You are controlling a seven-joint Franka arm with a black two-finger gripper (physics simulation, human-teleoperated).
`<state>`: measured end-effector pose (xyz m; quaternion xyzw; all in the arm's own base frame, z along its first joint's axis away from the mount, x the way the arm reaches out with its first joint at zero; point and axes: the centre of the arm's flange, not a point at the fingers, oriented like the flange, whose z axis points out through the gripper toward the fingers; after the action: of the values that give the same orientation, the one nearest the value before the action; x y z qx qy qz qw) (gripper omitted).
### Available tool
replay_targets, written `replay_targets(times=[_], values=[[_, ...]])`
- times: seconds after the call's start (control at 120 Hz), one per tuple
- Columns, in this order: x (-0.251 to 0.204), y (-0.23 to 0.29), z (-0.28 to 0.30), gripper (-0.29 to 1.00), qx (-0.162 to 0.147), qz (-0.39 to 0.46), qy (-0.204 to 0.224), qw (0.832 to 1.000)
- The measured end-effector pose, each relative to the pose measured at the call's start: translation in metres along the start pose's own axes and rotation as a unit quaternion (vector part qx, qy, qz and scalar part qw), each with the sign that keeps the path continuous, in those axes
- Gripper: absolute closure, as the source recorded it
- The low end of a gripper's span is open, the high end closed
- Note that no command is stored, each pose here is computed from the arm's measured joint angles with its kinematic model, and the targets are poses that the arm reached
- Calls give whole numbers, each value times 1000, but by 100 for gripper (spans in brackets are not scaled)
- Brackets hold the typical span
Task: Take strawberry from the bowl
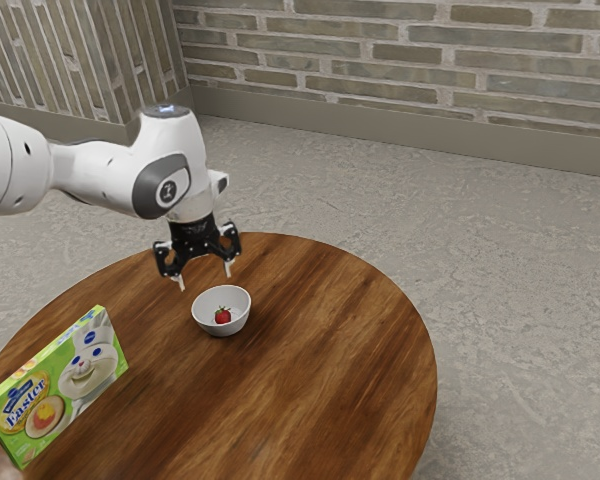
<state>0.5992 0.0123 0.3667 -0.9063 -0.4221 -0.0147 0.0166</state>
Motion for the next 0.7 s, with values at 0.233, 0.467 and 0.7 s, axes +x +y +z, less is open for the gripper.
replay_targets(times=[0.233,0.467,0.7], values=[[-2,6,25,31,11,24,1,1000],[7,17,52,37,14,37,9,999],[12,21,62,38,9,39,15,999]])
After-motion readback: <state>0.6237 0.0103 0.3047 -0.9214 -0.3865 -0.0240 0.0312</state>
